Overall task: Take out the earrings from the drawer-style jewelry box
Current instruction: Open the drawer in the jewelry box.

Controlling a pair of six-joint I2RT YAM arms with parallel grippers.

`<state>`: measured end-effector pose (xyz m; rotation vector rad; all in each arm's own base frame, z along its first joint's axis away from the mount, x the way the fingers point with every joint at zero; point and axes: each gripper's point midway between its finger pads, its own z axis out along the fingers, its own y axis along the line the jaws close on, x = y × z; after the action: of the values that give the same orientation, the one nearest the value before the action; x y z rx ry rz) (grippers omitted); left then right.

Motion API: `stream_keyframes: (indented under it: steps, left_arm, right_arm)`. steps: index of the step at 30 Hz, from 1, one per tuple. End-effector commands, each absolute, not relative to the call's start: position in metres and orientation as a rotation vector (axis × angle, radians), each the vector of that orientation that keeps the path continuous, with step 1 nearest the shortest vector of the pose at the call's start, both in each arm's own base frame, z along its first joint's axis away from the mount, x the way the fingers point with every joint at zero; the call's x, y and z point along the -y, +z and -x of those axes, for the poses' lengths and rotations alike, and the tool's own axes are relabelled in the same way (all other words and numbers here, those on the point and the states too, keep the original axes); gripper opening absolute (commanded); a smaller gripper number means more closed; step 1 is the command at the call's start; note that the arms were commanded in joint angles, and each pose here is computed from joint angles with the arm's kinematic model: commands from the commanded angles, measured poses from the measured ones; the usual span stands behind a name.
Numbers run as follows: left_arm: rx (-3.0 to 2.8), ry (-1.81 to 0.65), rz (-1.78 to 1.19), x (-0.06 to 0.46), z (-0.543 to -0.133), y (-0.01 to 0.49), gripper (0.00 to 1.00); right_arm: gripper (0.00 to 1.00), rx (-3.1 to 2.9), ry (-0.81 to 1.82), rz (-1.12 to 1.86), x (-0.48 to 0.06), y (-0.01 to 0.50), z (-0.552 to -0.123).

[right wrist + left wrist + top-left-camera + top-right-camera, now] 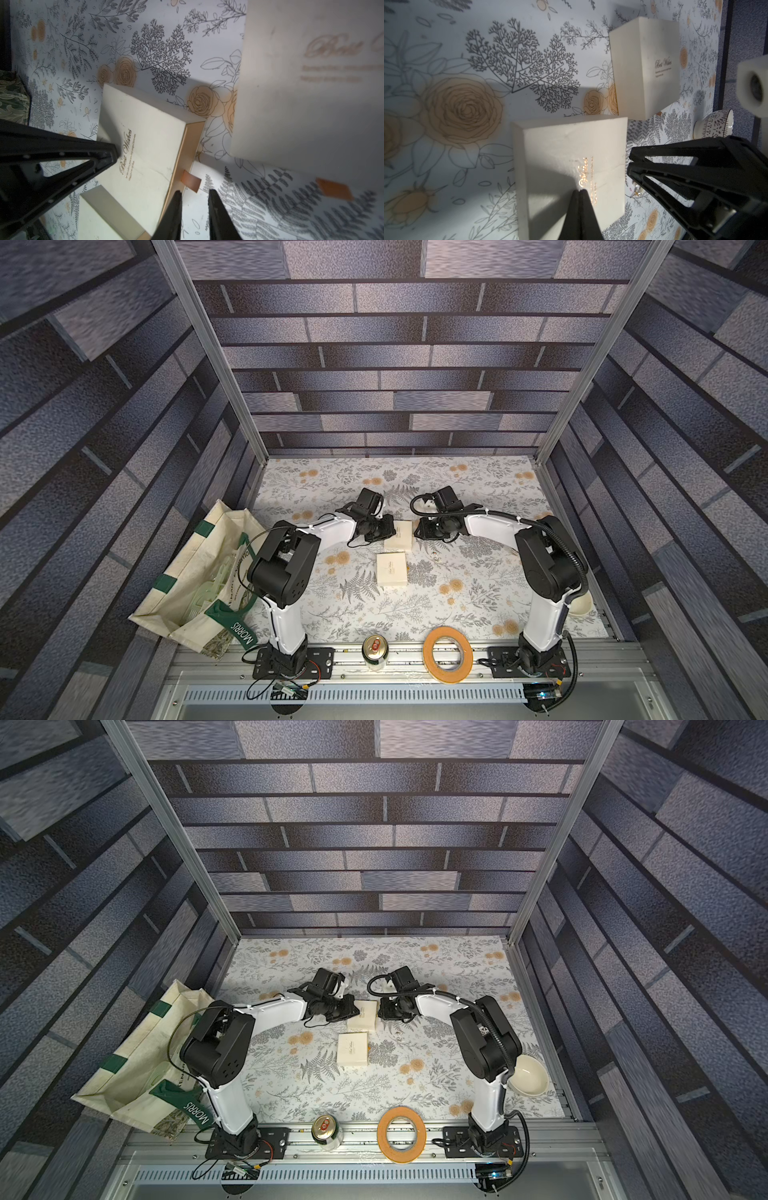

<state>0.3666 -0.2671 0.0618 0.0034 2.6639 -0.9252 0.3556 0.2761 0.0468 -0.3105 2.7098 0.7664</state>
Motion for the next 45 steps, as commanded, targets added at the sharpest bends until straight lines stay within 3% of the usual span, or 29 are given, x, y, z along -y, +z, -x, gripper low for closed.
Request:
stream_keyframes:
  steps: [1,45]
  left_arm:
    - [-2.754,-0.83,0.036,0.2532,-0.3541,0.0348,0.0]
    - [-2.75,-0.825,0.039,0.2512,-0.354,0.0365,0.0]
  right_arm:
    - [0.25,-2.73,0.791,0.288,-0.276,0.0366,-0.3547]
    - [0.23,-2.732,0.892,0.217,-0.2827,0.0308,-0.3567]
